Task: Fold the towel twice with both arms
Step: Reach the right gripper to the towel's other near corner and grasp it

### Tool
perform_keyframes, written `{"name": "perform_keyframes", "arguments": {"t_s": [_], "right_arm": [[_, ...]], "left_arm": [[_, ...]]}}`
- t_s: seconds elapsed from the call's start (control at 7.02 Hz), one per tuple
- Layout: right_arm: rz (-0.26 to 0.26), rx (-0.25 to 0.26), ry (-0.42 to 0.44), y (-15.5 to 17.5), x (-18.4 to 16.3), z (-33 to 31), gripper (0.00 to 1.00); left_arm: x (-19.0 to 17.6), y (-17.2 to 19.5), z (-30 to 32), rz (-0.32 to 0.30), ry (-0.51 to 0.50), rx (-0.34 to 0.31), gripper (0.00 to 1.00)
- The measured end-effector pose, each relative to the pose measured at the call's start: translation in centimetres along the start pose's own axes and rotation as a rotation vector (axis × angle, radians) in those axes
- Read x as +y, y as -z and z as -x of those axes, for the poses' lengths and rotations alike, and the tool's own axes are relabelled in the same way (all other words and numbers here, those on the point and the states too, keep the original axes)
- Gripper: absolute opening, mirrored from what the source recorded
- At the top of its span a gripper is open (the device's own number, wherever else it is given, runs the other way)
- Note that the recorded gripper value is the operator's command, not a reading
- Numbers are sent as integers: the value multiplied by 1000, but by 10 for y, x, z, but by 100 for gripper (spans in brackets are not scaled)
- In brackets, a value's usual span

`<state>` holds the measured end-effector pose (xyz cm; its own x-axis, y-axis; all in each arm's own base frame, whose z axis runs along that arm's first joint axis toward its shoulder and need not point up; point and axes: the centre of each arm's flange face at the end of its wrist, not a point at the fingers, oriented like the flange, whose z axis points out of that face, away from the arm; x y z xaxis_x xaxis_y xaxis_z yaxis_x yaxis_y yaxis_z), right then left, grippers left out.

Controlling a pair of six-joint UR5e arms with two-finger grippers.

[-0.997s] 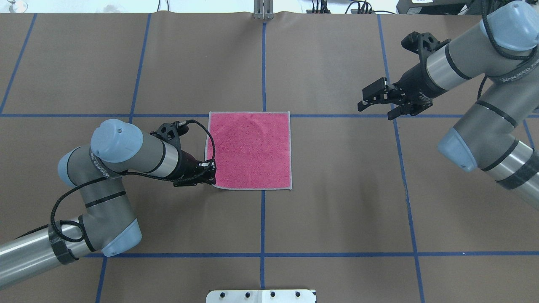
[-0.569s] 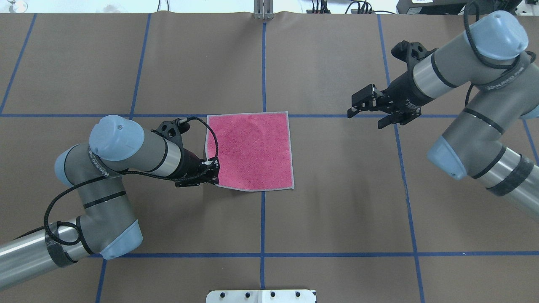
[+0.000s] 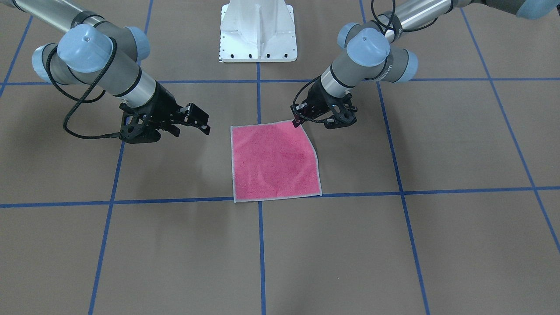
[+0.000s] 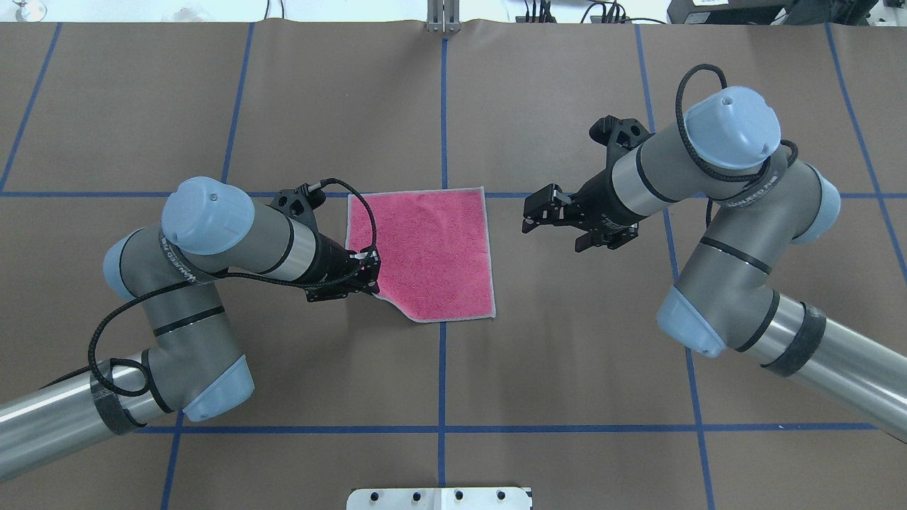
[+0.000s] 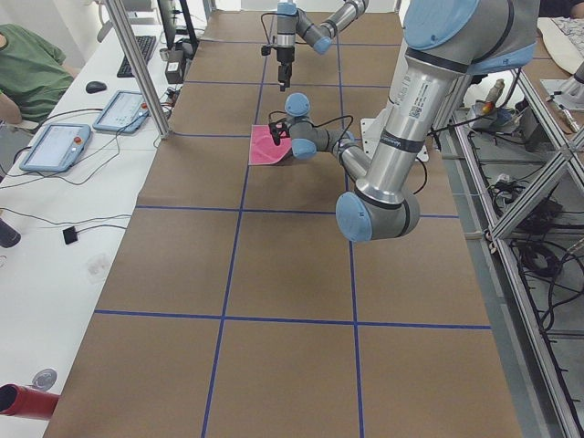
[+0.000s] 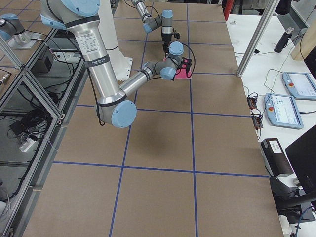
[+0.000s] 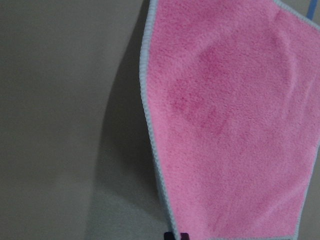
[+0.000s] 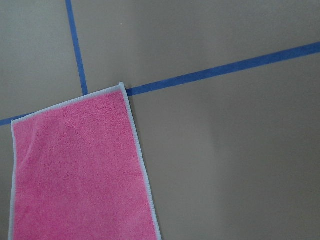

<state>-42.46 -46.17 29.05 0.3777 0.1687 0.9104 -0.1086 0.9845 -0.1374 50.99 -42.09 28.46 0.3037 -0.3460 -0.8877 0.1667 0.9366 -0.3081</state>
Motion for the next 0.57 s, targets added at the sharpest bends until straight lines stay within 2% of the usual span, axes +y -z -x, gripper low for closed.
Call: {"name": "perform_keyframes", "arguments": {"t_s": [0.28,0.57], "right_arm": [[-16,5,14,-14,12,5,99],[-28,3,0,-27,22,13,99]], "left_arm": [[-27,-3,9,-35,35,-24,0],[-40,-3,14,-49,48,-34,0]]}}
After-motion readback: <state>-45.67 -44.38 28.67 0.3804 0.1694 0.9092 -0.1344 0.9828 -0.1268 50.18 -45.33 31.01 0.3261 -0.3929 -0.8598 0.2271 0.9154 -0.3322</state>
